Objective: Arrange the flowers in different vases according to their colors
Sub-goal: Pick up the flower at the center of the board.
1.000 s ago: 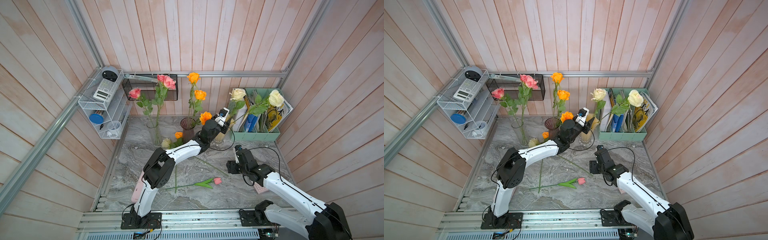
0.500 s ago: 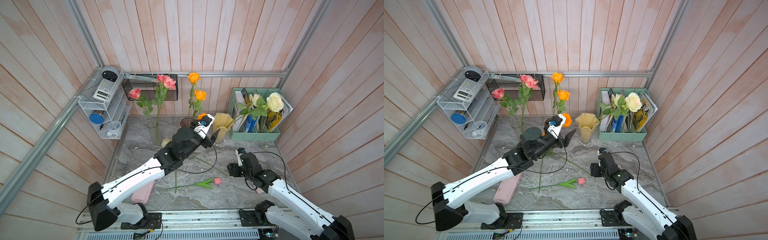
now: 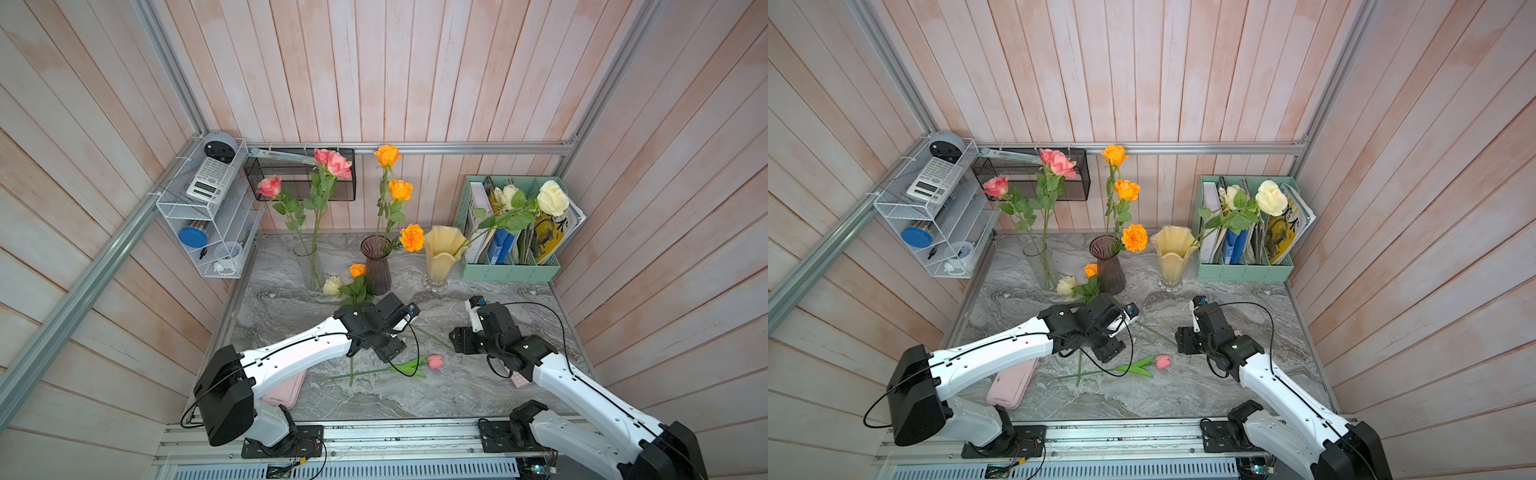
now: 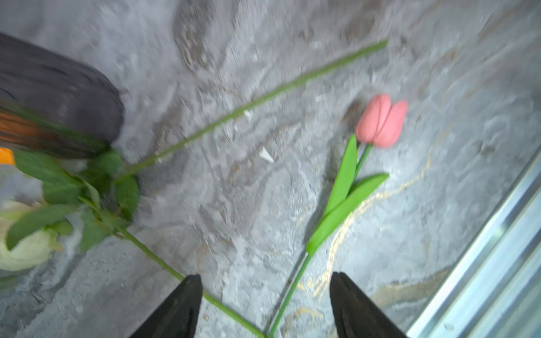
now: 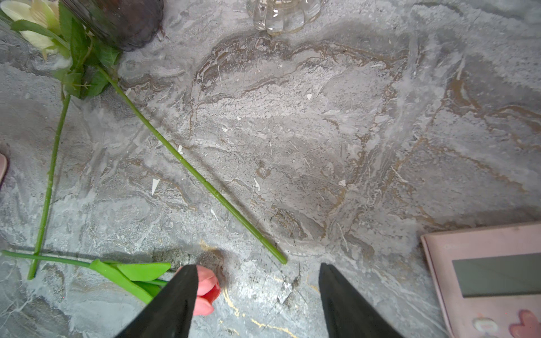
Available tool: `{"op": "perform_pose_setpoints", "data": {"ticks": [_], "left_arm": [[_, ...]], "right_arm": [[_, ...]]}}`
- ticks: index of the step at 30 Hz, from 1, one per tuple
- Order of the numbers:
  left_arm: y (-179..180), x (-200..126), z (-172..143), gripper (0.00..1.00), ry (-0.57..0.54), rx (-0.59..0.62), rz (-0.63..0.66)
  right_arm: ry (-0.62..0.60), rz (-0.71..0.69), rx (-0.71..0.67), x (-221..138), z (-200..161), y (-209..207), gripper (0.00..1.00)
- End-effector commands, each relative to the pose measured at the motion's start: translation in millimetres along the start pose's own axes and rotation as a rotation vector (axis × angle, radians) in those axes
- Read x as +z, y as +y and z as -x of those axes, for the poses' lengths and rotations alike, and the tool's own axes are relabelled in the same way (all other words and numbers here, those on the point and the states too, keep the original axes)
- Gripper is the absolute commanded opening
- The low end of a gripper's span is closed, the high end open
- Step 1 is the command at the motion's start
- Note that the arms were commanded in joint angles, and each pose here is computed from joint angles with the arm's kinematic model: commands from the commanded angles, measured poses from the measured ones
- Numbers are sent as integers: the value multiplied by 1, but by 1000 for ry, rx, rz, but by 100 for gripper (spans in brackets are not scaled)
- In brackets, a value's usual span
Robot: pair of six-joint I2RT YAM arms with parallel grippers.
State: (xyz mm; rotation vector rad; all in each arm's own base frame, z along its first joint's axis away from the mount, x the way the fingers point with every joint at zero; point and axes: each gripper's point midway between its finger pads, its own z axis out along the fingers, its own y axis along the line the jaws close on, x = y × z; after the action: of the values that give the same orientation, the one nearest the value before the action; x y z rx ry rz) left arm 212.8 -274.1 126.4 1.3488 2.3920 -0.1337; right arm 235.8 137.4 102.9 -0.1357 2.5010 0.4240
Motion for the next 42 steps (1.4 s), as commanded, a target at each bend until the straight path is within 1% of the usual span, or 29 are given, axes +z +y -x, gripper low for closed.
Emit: {"op": "perform_pose_setpoints", "data": {"ticks": [1,4,9,13,14,16,21,23,27,34,39,42], "left_arm": [[-10,-1,-27,73,148,56,-55],[-15,6,-44,73,194,109,-84],[-26,18,-58,73,196,161,-125],[-33,34,-69,71,235,198,-160],[-33,39,-72,71,252,199,-162],[-35,48,-73,66,272,210,-173],[-41,66,-72,65,264,213,-199],[-43,72,-76,65,281,212,-204],[-42,83,-87,61,323,217,-197],[-38,100,-102,44,364,227,-155],[-31,105,-102,29,367,226,-101],[-27,110,-102,21,380,225,-78]], "right_arm": [[-7,17,-10,-4,5,4,72],[-8,28,-1,-2,4,5,72],[-5,28,-5,0,5,6,72],[-1,30,-5,4,5,7,72],[-1,30,-5,4,6,7,72],[-1,32,-2,6,6,7,72],[5,34,1,9,5,7,72],[10,24,-1,9,3,5,72],[2,18,-6,9,2,3,72],[-5,10,-2,9,2,1,72],[-8,14,6,10,2,2,72],[-6,19,12,12,3,3,72]]}}
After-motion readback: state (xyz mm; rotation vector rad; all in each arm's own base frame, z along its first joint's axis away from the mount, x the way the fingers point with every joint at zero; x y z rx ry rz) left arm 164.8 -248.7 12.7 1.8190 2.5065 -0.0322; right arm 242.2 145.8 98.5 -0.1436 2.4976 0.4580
